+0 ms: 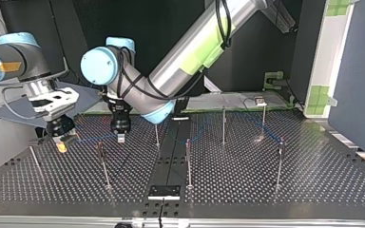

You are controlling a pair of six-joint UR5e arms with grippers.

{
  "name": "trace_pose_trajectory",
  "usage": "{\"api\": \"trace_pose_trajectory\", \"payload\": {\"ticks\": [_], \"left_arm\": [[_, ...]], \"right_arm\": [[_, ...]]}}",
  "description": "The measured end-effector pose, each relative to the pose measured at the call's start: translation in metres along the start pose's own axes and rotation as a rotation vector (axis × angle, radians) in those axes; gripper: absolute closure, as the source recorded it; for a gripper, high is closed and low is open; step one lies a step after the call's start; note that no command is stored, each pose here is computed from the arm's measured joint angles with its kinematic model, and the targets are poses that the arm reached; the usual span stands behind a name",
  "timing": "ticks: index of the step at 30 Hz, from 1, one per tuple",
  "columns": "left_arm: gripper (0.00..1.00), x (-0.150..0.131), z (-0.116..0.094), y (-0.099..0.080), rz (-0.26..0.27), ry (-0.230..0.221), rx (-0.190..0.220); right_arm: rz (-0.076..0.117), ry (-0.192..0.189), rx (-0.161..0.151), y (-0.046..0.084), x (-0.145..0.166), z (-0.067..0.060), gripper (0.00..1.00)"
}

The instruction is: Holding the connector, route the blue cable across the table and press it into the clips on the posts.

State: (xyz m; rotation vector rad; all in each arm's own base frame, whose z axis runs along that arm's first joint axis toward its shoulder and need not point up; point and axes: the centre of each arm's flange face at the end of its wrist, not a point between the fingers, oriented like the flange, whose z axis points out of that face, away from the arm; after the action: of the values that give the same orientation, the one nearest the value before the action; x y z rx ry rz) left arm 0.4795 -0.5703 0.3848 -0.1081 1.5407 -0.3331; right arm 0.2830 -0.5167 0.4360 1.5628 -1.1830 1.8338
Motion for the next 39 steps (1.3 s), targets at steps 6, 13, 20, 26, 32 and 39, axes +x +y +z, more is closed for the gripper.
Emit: {"api": "trace_pose_trajectory", "payload": {"ticks": [6,13,20,26,32,39], "left_arm": [[0.99,0.002,0.008,0.000,-0.016,-0.022,0.044],[0.99,0.006,0.026,0.005,-0.036,-0.051,0.080],[0.99,0.013,0.043,0.013,-0.043,-0.067,0.087],[0.99,0.006,0.055,0.021,-0.050,-0.086,0.088],[0.99,0.002,0.065,0.029,-0.052,-0.095,0.099],[0.99,0.001,0.070,0.035,-0.046,-0.088,0.103]], "right_arm": [[0.003,-0.004,0.005,0.007,-0.002,0.003,1.00],[0.009,-0.016,0.010,0.015,-0.009,0.012,1.00],[0.004,-0.007,0.019,0.017,-0.004,0.021,1.00],[0.002,0.007,0.025,0.018,0.003,0.029,1.00],[0.003,0.010,0.019,0.026,0.004,0.035,1.00],[0.004,0.010,0.008,0.038,0.005,0.036,1.00]]}}
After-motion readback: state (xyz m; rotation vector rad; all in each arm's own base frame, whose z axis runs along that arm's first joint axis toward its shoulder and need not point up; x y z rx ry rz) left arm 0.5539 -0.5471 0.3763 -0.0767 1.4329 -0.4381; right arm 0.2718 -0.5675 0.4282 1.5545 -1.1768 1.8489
